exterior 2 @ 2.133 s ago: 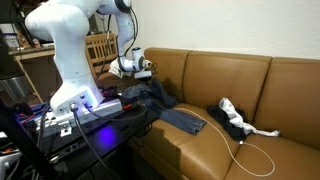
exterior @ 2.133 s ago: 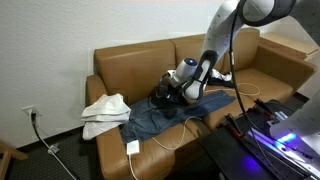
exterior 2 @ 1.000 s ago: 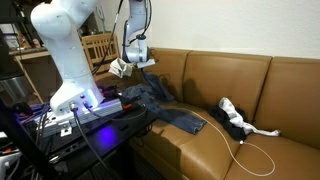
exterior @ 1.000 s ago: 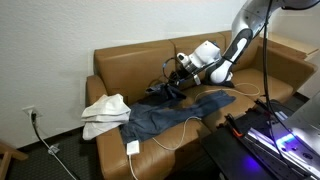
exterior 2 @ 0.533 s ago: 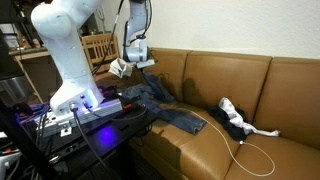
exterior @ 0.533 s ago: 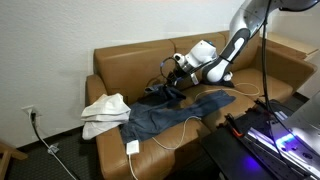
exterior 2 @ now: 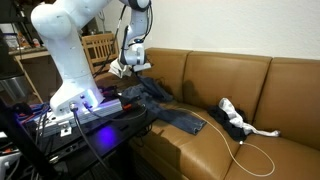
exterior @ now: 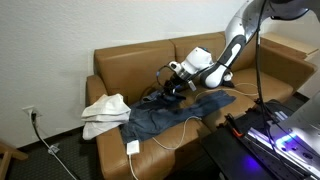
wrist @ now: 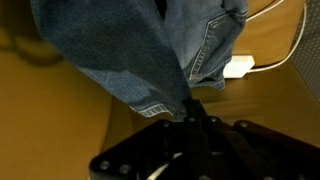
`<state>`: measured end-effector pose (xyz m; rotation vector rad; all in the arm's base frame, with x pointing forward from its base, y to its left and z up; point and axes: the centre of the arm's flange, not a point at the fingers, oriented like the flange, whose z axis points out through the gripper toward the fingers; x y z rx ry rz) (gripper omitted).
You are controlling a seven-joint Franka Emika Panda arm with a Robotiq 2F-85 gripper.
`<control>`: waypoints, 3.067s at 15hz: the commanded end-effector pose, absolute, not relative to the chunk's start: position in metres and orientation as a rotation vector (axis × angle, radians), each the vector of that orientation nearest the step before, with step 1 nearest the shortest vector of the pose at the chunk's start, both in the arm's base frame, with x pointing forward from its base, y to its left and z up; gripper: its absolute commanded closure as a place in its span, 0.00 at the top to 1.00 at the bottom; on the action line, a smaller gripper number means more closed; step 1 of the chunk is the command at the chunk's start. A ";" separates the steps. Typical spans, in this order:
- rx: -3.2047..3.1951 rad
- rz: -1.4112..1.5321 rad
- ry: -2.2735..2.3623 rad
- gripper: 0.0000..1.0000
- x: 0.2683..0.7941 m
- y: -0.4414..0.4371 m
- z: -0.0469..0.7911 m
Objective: Fold the trouser on the couch
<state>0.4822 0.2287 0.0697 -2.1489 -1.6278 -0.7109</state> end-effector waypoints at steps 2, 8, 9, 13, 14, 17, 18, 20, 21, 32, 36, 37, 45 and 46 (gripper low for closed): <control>-2.091 -1.074 -1.532 0.00 0.465 0.185 0.104; -2.135 -1.050 -1.511 0.02 0.527 0.166 0.121; -2.126 -1.039 -1.517 0.02 0.524 0.173 0.119; -2.099 -0.911 -1.617 0.00 0.528 0.193 0.100; -2.092 -0.864 -1.659 0.00 0.519 0.201 0.092; -2.041 -0.774 -1.774 0.00 0.494 0.222 0.072; -2.025 -0.778 -1.799 0.00 0.485 0.227 0.068; -1.963 -0.815 -1.856 0.00 0.469 0.228 0.073; -1.929 -0.851 -1.915 0.00 0.457 0.229 0.072; -1.803 -1.100 -2.104 0.02 0.513 0.202 0.109; -1.872 -1.150 -2.062 0.00 0.534 0.201 0.104; -1.882 -1.231 -2.035 0.00 0.539 0.195 0.115; -1.976 -1.281 -1.933 0.33 0.587 0.177 0.142; -1.960 -1.272 -1.918 0.40 0.584 0.175 0.145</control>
